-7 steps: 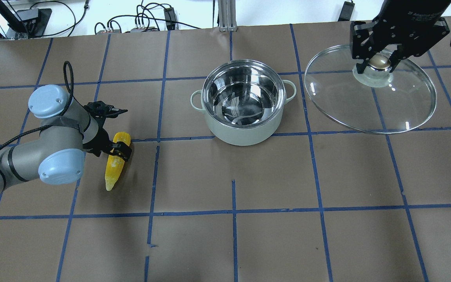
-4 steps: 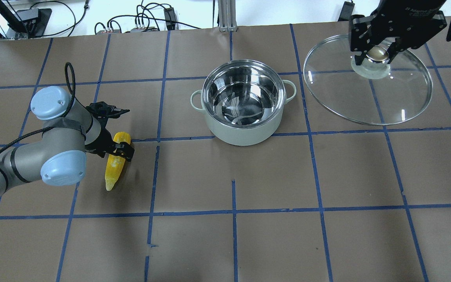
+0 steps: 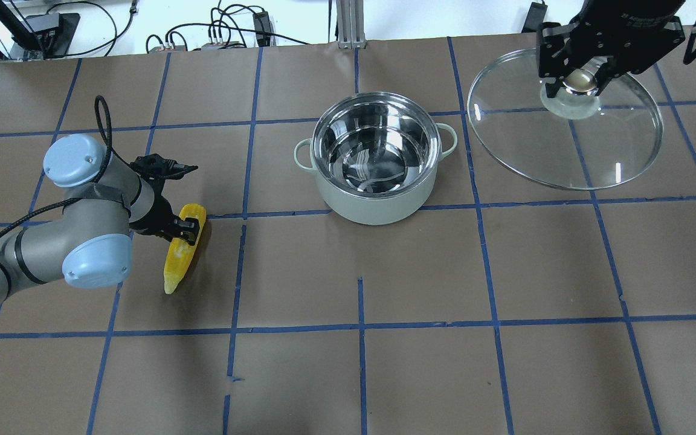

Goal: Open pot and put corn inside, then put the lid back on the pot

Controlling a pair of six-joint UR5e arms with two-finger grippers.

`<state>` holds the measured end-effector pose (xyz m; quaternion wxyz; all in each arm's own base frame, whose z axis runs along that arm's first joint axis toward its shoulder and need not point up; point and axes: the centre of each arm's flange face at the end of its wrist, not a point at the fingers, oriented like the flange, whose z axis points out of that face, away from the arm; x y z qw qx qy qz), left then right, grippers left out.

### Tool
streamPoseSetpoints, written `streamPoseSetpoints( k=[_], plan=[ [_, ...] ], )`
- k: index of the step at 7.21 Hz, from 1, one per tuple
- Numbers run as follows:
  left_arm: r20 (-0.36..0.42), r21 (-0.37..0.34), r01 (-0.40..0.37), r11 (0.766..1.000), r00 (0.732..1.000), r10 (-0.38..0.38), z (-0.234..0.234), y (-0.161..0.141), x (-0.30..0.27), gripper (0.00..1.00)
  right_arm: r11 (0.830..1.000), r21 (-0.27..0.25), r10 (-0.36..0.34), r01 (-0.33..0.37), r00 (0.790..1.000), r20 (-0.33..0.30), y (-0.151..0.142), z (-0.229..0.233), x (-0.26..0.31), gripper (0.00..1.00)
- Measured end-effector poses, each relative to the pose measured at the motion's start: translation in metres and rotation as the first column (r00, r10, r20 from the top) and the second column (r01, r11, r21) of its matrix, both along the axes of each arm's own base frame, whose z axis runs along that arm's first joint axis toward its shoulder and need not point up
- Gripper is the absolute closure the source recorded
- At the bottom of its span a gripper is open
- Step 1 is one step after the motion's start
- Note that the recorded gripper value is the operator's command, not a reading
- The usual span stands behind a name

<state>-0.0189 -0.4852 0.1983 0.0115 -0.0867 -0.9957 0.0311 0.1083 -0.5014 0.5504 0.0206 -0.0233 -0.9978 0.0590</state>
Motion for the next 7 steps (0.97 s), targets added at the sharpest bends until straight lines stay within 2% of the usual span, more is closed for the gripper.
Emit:
streamPoseSetpoints(
  k=[2,3,5,7],
  plan=[
    [0.022,-0.046,-0.006,0.999,1.000,0.007,0.024,-0.004,0.000,0.97,1.000,0.001,0.001,-0.001,1.000,0.001,0.000,-0.001,0.000,0.65],
    [0.028,-0.051,-0.034,0.998,0.999,0.035,0.046,-0.005,-0.003,0.97,1.000,0.001,0.001,-0.001,1.000,0.001,0.000,-0.001,0.001,0.65],
    [0.035,-0.038,-0.087,0.996,0.995,0.088,0.112,0.000,-0.021,0.97,1.000,0.000,0.001,-0.001,1.000,0.001,0.000,0.000,0.001,0.65],
    [0.038,-0.038,-0.113,0.993,0.993,0.115,0.178,0.008,-0.067,0.96,1.000,0.002,0.002,-0.002,1.000,0.002,0.001,-0.001,0.003,0.65]
  ],
)
